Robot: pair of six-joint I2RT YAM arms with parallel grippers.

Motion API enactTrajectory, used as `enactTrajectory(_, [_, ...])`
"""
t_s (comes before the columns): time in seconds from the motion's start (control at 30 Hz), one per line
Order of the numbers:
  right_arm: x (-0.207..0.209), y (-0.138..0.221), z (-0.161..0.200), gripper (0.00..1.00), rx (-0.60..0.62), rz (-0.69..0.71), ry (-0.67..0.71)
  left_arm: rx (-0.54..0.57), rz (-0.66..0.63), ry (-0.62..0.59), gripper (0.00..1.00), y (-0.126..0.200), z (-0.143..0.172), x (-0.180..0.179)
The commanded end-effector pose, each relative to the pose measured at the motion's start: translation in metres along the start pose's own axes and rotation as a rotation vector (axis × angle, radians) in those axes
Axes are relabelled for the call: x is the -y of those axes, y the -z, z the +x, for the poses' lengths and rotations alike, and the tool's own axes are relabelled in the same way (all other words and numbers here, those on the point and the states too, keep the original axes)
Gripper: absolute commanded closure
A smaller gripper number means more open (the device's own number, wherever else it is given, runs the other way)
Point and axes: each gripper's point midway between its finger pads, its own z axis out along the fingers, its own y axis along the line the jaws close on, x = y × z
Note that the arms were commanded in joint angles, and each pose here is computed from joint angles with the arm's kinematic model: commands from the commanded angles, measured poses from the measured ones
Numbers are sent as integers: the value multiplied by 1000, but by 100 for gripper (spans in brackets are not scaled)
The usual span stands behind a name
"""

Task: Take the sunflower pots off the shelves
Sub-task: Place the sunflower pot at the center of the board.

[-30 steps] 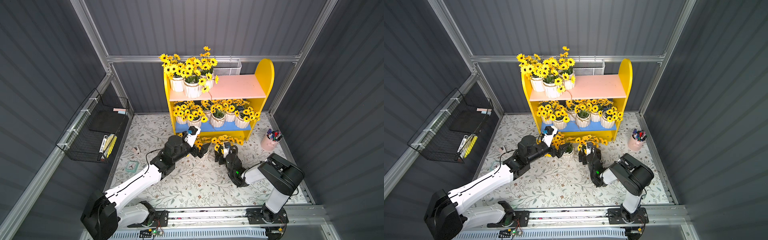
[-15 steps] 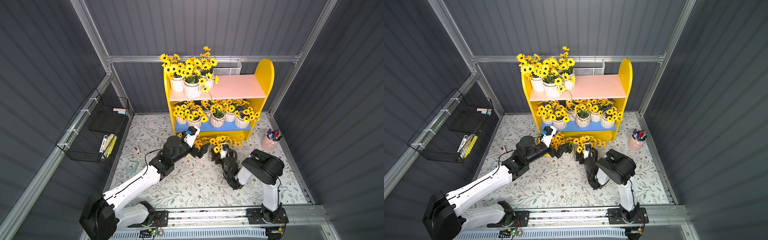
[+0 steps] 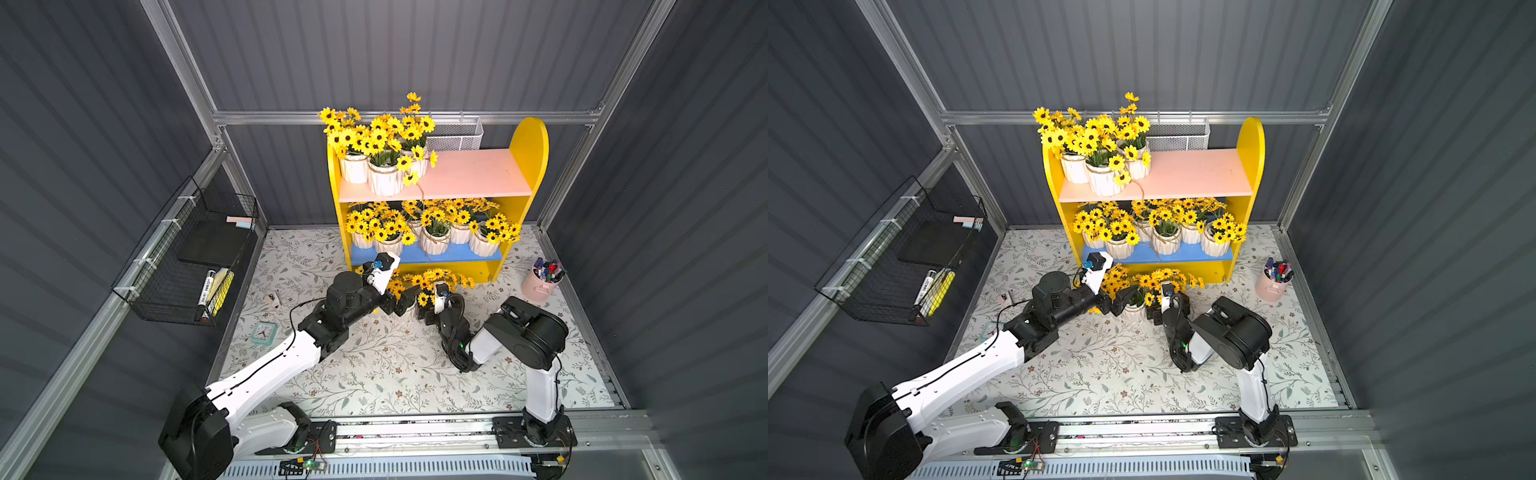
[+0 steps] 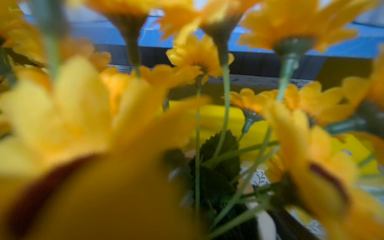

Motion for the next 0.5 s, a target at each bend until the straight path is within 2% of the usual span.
enactTrajectory(0.0, [-8,3,26,22,-109,-45,10,22,-3,-21,1,8,-8,0])
enactTrajectory(0.03, [-8,4,25,8,-109,-50,7,22,0,-22,1,8,-8,0])
enactTrajectory(0.07, [-8,6,24,1,-110,-53,2,22,2,-22,1,8,-8,0])
enactTrajectory(0.27, [-15,15,6,1,-111,-107,-7,26,2,-21,0,9,-10,1])
enactTrajectory(0.47, [-8,19,-3,1,-128,-97,-11,36,2,-20,1,11,-14,1])
